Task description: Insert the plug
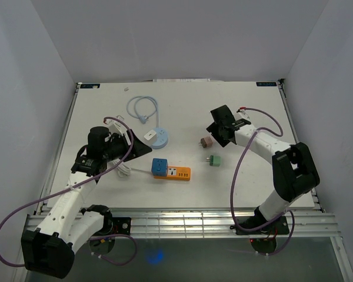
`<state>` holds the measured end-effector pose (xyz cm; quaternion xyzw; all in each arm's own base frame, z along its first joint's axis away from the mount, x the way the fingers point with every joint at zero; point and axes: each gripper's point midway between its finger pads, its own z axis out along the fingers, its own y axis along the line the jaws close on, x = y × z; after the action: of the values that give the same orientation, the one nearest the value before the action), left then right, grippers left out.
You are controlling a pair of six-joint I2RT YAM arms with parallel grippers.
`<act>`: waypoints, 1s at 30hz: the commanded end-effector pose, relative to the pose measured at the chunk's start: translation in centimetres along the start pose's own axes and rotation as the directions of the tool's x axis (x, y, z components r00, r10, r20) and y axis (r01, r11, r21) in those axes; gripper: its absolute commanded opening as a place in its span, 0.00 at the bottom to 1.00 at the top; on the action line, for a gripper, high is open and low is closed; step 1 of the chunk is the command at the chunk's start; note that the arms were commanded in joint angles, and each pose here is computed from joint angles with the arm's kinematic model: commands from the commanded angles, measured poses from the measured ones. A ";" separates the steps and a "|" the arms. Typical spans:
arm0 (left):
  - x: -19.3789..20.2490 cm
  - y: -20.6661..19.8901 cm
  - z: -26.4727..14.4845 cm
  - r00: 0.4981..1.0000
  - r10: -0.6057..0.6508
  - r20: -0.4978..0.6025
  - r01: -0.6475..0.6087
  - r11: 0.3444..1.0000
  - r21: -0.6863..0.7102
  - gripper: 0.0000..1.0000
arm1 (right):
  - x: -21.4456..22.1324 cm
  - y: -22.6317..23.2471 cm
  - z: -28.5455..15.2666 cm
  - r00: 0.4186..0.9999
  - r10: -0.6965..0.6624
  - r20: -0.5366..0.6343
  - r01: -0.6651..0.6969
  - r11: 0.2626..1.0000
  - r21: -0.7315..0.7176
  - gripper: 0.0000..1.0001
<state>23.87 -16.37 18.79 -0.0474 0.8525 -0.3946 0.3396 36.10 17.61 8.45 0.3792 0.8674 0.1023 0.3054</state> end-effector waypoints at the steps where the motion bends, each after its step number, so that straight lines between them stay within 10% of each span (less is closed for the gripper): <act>1: -1.7 -1.6 -0.1 0.999 0.042 0.034 -0.044 0.998 0.049 0.73 | -1.0 0.1 0.2 1.000 -0.016 -0.001 0.016 1.000 -0.019 0.64; 9: -1.8 -1.3 -0.2 0.998 0.040 0.037 -0.041 0.999 0.024 0.73 | 2.3 0.7 2.1 0.987 0.034 -0.155 -0.032 0.999 0.014 0.80; 30: -1.1 -0.3 -0.4 0.998 0.052 0.031 -0.051 0.999 -0.010 0.73 | 4.5 -0.6 4.5 0.952 0.235 -0.198 -0.202 0.964 0.174 0.77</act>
<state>24.39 -16.17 18.46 -0.0431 0.8574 -0.3825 0.3416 36.46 20.91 3.29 0.4518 0.8654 0.1307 0.1729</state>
